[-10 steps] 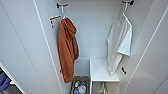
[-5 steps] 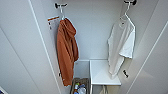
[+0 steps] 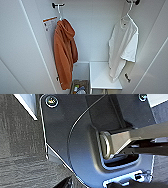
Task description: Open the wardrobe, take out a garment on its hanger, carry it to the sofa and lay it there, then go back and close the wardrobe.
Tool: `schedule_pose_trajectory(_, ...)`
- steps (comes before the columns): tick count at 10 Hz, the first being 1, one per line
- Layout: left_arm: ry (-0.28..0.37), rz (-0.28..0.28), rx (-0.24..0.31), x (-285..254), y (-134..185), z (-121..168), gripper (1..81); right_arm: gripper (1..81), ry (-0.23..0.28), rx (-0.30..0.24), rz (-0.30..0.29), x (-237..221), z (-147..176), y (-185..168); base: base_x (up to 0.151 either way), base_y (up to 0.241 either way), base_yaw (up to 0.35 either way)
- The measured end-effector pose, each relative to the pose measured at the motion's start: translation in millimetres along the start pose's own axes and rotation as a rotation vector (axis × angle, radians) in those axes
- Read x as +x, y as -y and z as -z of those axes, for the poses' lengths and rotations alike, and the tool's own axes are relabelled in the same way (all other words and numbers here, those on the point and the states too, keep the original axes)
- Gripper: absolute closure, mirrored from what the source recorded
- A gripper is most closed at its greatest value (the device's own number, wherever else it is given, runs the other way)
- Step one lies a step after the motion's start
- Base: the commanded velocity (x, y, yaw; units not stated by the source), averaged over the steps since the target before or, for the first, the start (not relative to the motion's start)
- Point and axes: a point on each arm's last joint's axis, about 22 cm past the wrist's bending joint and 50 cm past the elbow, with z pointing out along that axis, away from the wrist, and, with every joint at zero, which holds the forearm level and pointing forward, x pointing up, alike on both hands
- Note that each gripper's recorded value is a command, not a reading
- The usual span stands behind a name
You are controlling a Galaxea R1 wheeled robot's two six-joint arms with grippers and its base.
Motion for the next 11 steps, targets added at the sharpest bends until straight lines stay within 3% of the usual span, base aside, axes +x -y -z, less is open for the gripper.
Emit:
schedule_pose_trajectory(4,-0.001,0.001,-0.003,-0.4,-2.3,-0.5,1.0,1.0,-0.002,-0.006,0.001,1.8,0.9,-4.8,0.101,-0.082,0.0)
schedule_pose_trajectory(11,-0.005,0.0,-0.005,2.7,-3.8,-1.4,1.0,1.0,-0.006,-0.006,0.003,5.3,0.8,-5.0,0.102,0.0,0.0)
